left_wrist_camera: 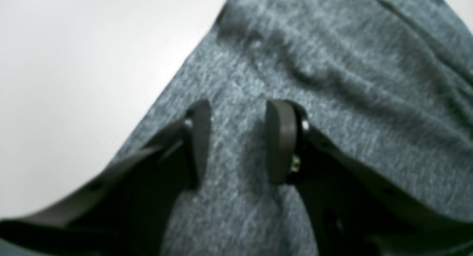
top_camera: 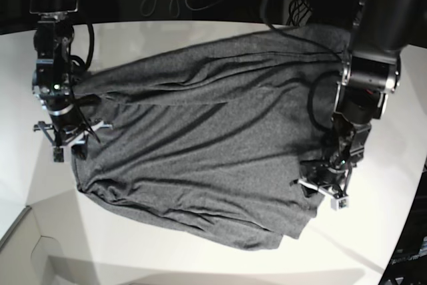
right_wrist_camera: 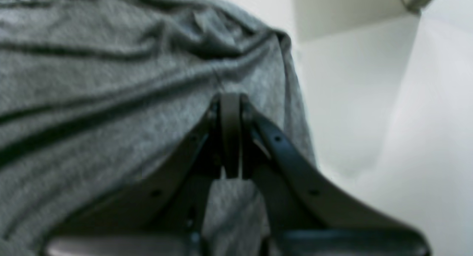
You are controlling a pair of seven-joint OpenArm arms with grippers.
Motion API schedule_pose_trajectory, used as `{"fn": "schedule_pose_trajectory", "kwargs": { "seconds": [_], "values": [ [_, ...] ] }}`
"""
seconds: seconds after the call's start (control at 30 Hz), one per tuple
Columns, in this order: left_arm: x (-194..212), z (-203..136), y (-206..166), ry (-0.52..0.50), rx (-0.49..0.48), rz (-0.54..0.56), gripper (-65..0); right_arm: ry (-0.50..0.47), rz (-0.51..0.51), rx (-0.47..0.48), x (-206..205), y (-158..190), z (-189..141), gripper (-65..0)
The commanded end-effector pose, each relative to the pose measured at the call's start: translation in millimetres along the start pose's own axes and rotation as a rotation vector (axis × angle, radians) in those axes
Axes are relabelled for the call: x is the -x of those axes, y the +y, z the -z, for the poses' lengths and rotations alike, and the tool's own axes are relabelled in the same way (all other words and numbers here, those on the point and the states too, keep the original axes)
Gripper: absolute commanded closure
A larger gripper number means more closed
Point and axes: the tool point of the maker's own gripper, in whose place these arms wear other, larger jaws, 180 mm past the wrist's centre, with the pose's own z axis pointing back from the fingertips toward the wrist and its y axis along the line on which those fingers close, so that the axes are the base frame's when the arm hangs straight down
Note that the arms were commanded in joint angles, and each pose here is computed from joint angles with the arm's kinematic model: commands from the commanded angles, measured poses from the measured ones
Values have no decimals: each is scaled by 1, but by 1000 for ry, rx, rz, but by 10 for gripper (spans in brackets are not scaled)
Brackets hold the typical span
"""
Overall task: Layout the t-shirt on the table in an organized manner, then fold the t-shirt properly
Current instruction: 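Pull the shirt edge with the left gripper to straighten the body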
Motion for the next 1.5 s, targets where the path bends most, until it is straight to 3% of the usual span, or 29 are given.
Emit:
{"fn": "schedule_pose_trajectory", "kwargs": {
  "seconds": [0.0,0.2,0.43,0.63,0.77,0.87,1.0,1.37,1.47],
  "values": [
    [-7,0,3,-2,-3,2,-243,-61,-8,13,-21,-7,1,-5],
    [29,-15,46,56,-70,8,-243,-58,-8,13,-20,-6,0,-6],
    [40,-31,92,78,-141,23,-243,-57,-9,12,-19,-6,0,-6],
    [43,-38,110,86,-169,27,-243,-40,-11,6,-11,-4,-1,-7],
    [46,-50,134,62,-218,-80,-243,-11,-5,10,0,-6,0,-7],
    [46,-56,147,53,-239,-102,-243,21,-1,20,13,-11,2,-6],
    [38,-56,137,21,-203,-81,-243,32,1,21,17,-12,3,-4],
    [-16,-64,68,-166,-13,20,-243,42,4,15,22,-8,2,-4],
    [-25,-72,73,-208,-19,-5,-243,63,4,13,32,-7,-2,-4]
  ]
}}
